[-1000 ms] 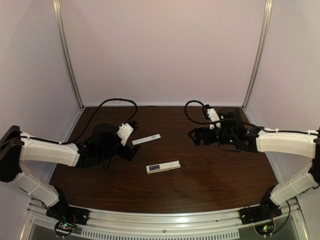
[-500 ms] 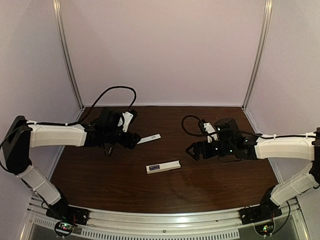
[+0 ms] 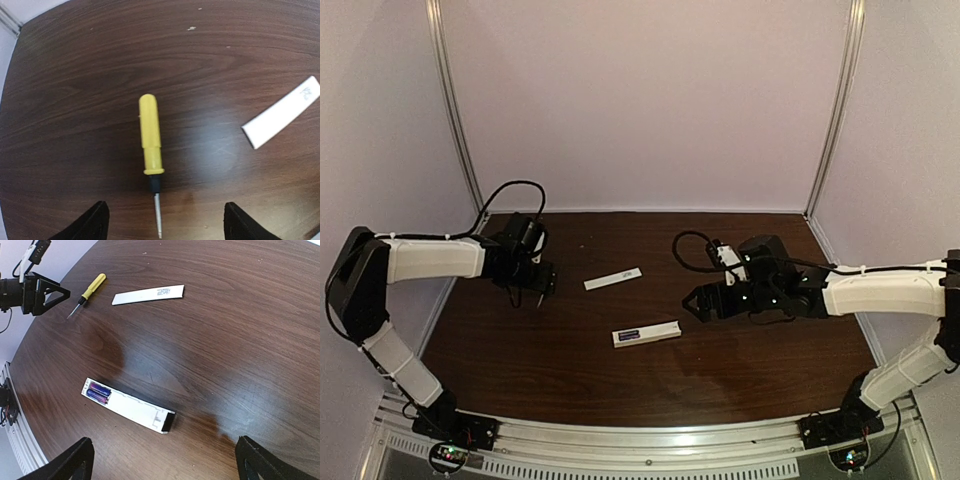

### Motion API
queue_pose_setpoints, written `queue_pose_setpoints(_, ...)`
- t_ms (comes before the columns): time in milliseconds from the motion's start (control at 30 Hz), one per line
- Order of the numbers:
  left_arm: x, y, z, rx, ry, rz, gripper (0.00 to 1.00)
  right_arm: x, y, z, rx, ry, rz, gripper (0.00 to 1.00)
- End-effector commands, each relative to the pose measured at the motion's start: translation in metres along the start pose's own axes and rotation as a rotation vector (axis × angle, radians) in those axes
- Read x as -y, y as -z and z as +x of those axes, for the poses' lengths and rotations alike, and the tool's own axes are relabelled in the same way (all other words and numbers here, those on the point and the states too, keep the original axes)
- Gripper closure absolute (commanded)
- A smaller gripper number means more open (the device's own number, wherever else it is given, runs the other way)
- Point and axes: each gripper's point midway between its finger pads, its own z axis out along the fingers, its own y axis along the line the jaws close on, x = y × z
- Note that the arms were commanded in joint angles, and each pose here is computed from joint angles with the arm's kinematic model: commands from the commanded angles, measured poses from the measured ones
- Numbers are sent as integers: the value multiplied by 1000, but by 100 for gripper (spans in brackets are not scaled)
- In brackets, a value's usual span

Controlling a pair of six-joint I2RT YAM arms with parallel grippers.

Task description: Unload the batteries from the remote control

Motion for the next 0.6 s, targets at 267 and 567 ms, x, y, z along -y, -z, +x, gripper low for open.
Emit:
queue_pose_setpoints(267,-21,-39,11,-98,61,30,32,-3,-5,-3,-9,20,22,0)
queue_pose_setpoints(567,-15,-63,14,-115,39,45,47,-5,-13,-4,-35,37,18,0)
